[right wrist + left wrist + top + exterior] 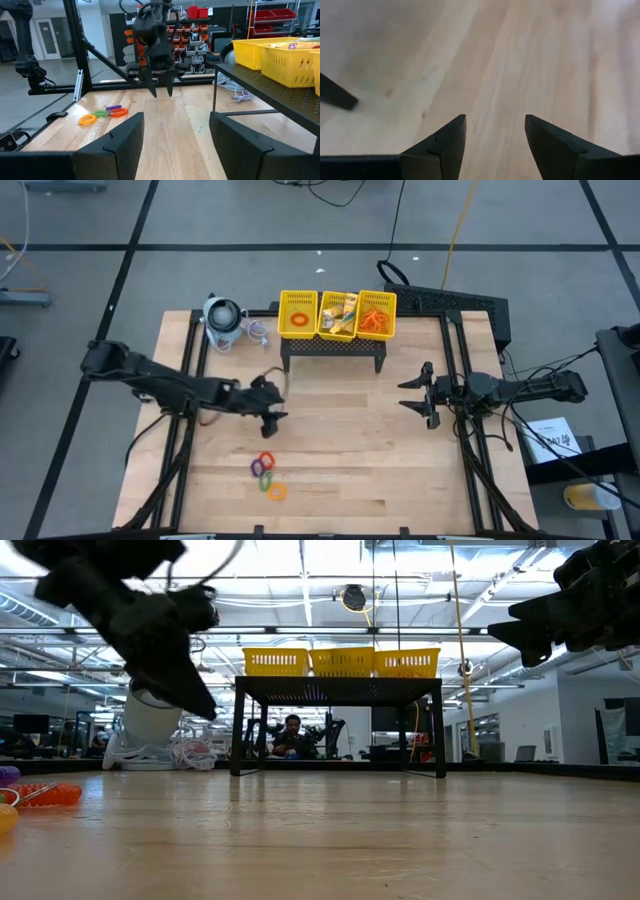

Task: Pick & Place Office Desk Supplies
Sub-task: Put the orange spring keychain into the left yellow bin on the shelf

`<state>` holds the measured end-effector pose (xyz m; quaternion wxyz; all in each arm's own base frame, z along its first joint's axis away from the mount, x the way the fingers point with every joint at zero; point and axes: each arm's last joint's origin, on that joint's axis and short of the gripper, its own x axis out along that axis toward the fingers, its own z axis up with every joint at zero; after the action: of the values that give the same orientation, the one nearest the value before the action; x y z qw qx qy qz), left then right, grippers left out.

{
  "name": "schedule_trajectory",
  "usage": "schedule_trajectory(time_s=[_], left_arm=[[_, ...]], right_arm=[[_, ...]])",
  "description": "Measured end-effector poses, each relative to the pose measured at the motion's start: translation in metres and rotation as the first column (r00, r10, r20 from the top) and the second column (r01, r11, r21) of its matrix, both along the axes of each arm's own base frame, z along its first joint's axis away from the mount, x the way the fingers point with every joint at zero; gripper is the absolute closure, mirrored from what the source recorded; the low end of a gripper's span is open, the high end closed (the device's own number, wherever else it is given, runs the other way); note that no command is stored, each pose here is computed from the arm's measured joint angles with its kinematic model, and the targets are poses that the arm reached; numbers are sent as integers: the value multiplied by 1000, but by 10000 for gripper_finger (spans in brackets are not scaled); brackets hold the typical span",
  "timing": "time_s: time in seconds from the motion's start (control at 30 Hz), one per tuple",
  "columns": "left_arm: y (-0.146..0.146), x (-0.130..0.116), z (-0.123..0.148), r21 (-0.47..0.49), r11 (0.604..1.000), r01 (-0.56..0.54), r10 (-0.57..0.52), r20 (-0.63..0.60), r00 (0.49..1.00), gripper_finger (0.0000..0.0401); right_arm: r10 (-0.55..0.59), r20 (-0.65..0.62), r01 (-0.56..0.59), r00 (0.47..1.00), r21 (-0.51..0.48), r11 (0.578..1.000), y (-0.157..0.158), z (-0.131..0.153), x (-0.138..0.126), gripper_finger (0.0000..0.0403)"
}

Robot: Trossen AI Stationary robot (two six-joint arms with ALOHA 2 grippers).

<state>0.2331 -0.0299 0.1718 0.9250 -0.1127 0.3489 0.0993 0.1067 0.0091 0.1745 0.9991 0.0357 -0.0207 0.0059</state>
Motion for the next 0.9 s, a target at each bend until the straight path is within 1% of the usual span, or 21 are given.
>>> schedule_trajectory(time_s=[0.1, 0.17, 0.27, 0.33, 0.43, 0.5, 0.63, 0.77, 0.9], left_arm=[[-4, 15, 2, 13, 1000, 0, 2, -146, 989, 187], [-6, 22, 8, 2, 1000, -2, 2, -198, 980, 187], [-11, 33, 21, -48, 999, -14, 2, -241, 970, 187], [-15, 37, 22, -78, 997, -17, -9, -314, 949, 187], [-23, 38, 19, -168, 985, -31, -38, -388, 921, 187], [-28, 38, 16, -238, 969, -62, -44, -416, 908, 187], [-40, 38, 1, -350, 924, -152, -48, -502, 864, 187], [-52, 36, -6, -437, 873, -216, -75, -558, 827, 187], [-60, 39, -9, -490, 816, -307, -64, -604, 794, 187]], right_arm=[[0, 0, 0, 1000, 0, 1000, 0, 0, 0, 188], [0, 0, 0, 1000, 0, 1000, 0, 0, 0, 188], [0, 0, 0, 1000, 0, 1000, 0, 0, 0, 188], [0, 0, 0, 1000, 0, 1000, 0, 0, 0, 188], [0, 0, 0, 1000, 0, 1000, 0, 0, 0, 188], [0, 0, 0, 1000, 0, 1000, 0, 0, 0, 188], [0, 0, 0, 1000, 0, 1000, 0, 0, 0, 188], [0, 0, 0, 1000, 0, 1000, 0, 0, 0, 188], [0, 0, 0, 1000, 0, 1000, 0, 0, 0, 188]])
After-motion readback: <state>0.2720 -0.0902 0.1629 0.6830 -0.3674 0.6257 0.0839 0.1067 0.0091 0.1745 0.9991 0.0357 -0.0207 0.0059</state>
